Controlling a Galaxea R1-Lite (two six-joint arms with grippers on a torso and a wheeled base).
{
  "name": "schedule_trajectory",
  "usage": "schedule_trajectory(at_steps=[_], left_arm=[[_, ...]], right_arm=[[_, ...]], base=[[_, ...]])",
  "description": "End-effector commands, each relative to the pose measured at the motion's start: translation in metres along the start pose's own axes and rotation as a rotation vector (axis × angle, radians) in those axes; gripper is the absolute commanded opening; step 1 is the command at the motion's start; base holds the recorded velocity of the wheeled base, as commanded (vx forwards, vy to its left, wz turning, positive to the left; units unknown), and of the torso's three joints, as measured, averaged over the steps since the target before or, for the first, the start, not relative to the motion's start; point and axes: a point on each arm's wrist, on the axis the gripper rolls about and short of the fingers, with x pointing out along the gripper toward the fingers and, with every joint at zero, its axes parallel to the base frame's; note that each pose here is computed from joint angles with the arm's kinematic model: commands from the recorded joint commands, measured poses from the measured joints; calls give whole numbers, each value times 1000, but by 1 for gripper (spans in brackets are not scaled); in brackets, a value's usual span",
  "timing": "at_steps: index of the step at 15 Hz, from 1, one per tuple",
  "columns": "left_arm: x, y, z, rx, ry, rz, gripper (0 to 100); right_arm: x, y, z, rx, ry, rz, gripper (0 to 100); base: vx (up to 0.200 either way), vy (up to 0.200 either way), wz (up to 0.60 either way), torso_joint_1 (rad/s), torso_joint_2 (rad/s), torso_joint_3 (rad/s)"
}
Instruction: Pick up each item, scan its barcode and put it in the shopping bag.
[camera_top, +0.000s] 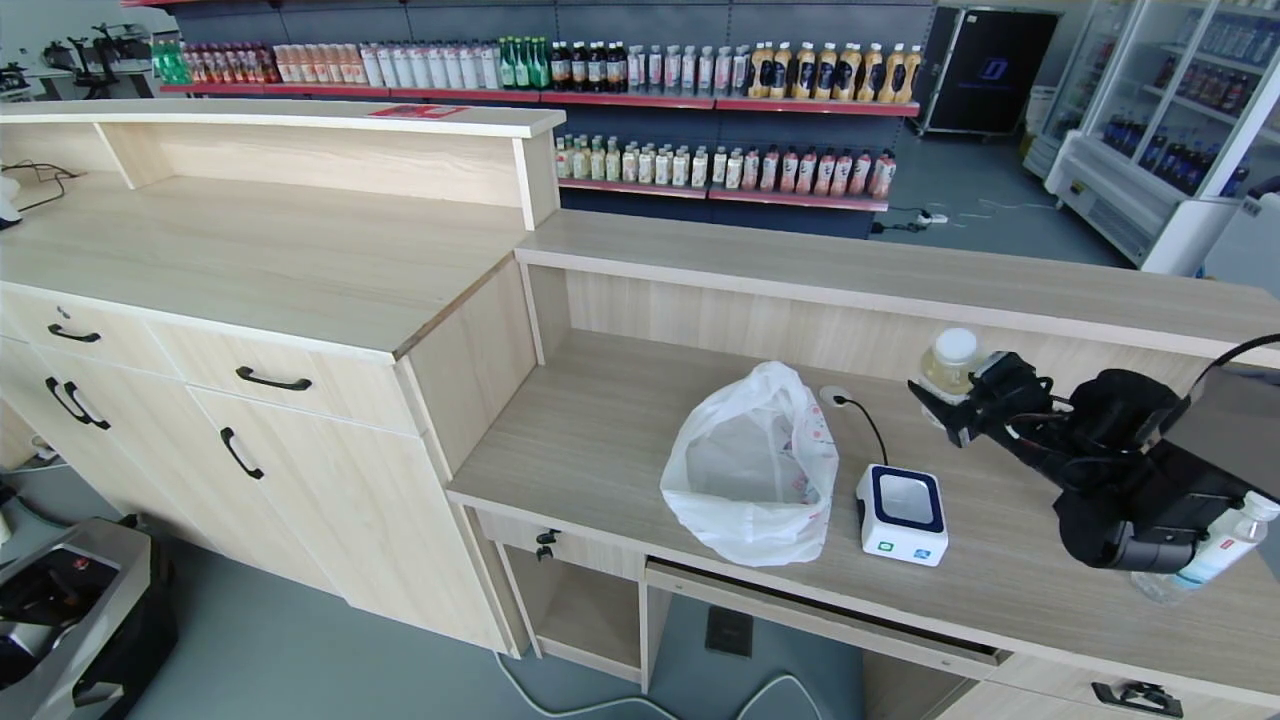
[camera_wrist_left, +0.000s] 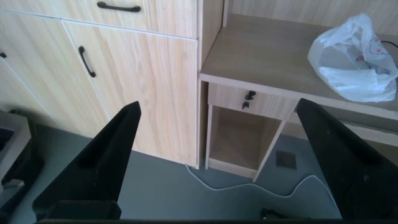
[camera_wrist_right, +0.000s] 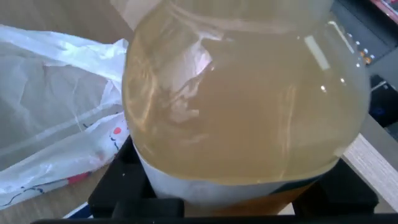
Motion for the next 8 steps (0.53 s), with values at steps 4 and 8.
schedule_trajectory(at_steps=[4, 8], left_arm=[[0, 0, 0, 0, 0, 0, 100], [0, 0, 0, 0, 0, 0, 100]], right_arm=[[-36, -17, 56, 82, 252, -218, 0], [-54, -14, 90, 122, 251, -251, 0]], base=[[0, 0, 0, 0, 0, 0], [0, 0, 0, 0, 0, 0]])
